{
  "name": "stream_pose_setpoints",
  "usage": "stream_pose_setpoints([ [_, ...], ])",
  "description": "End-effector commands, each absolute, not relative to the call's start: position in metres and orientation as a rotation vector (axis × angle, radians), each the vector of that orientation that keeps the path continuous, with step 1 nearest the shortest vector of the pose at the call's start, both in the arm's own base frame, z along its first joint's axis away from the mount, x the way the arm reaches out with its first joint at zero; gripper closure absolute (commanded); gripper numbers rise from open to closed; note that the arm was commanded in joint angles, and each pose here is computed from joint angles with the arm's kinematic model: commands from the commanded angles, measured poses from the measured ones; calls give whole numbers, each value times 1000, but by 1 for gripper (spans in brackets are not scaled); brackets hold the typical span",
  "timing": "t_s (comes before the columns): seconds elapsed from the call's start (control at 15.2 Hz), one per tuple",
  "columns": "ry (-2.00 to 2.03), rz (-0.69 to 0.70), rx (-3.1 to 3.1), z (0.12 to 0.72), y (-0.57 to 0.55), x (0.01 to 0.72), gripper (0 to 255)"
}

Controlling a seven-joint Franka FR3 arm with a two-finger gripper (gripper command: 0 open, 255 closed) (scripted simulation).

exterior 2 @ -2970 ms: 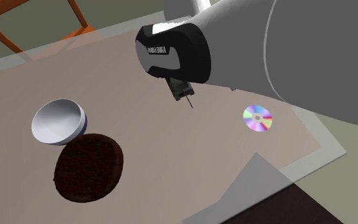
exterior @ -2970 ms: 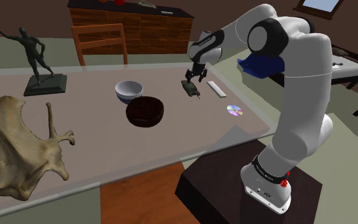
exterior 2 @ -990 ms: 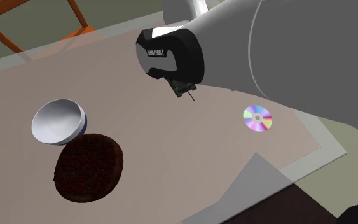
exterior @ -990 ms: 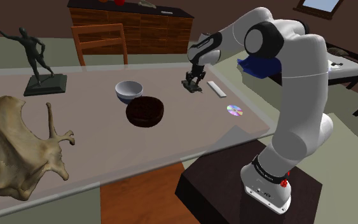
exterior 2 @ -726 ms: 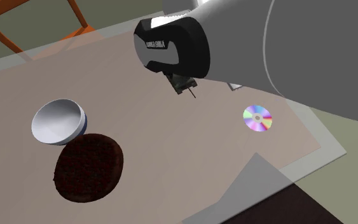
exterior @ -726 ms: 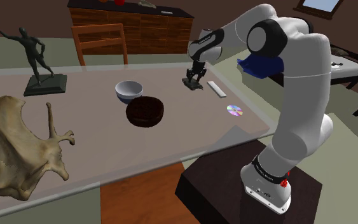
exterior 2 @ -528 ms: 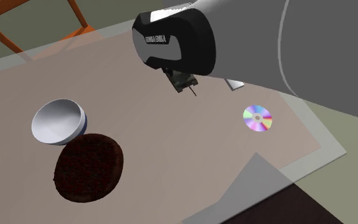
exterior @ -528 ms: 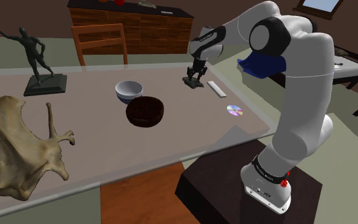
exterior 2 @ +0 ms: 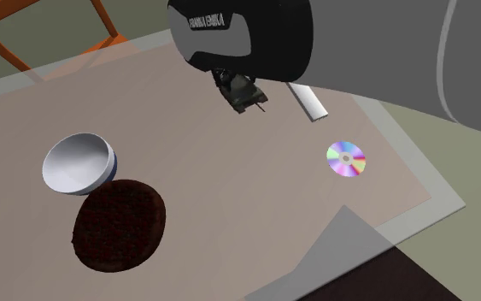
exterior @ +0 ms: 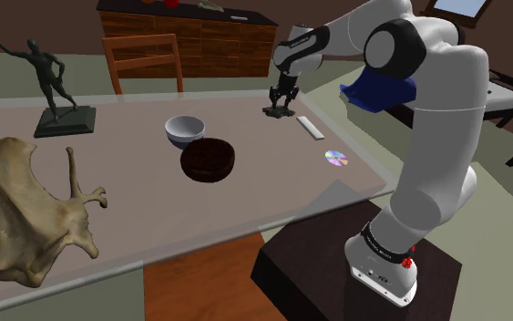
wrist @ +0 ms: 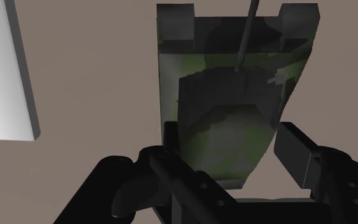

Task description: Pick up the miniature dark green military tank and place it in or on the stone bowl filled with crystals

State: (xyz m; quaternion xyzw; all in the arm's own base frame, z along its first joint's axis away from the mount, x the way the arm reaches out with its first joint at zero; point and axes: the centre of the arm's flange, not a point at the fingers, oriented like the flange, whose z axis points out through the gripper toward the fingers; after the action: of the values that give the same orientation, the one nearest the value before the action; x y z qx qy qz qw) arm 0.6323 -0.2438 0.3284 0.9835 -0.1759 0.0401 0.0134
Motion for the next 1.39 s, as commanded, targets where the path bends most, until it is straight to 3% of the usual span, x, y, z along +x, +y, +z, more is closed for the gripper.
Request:
stream_pose_setpoints([
  [0.0, -548, 125, 3064, 339, -245, 631, 255],
  [0.73, -548, 125, 3064, 395, -245, 631, 255],
  [1.32, -548, 125, 3064, 404, -126, 626, 255],
])
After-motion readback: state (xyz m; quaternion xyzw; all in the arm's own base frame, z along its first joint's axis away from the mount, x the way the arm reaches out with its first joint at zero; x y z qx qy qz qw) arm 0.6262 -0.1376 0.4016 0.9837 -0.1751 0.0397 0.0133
